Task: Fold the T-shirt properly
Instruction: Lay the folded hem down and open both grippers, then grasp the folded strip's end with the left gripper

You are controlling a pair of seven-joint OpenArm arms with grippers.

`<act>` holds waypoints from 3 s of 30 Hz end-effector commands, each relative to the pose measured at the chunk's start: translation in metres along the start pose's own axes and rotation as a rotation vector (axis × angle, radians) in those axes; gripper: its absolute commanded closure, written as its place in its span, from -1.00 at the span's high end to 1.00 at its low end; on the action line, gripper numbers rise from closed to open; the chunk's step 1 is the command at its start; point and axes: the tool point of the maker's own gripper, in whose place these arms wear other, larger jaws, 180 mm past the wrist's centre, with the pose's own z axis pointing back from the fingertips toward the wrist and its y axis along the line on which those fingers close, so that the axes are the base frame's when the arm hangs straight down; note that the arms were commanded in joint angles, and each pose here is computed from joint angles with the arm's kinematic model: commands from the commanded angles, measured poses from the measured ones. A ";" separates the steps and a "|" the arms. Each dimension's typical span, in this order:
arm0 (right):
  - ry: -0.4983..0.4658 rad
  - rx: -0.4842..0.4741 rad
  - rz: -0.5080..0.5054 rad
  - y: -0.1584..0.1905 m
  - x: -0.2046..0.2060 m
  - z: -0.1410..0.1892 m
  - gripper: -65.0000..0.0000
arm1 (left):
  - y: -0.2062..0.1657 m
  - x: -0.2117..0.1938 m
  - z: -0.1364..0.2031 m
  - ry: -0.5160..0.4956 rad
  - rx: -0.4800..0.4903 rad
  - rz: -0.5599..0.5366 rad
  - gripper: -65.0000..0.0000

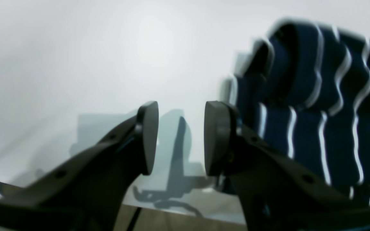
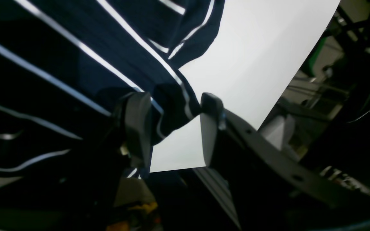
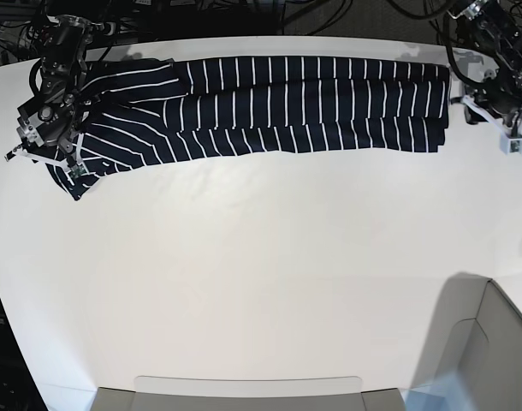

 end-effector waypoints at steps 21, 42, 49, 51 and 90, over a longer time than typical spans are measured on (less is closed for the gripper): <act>-0.024 -0.018 0.044 -0.002 0.012 0.005 -0.22 | -0.043 -0.034 -0.013 0.081 -0.093 -0.018 -0.24; -0.024 -0.018 0.044 -0.002 0.012 0.005 -0.22 | -0.086 -0.098 -0.065 0.328 -0.240 -0.035 -0.36; -0.024 -0.018 0.044 -0.002 0.012 0.005 -0.22 | -0.102 -0.101 -0.067 0.355 -0.270 -0.089 -1.00; -0.025 -0.016 0.043 -0.002 0.012 0.005 -0.22 | -0.101 -0.101 -0.067 0.354 -0.270 -0.091 -1.00; -0.108 0.012 -0.155 -0.001 0.031 0.018 -0.22 | 0.033 0.055 0.021 -0.095 0.124 -0.036 -1.00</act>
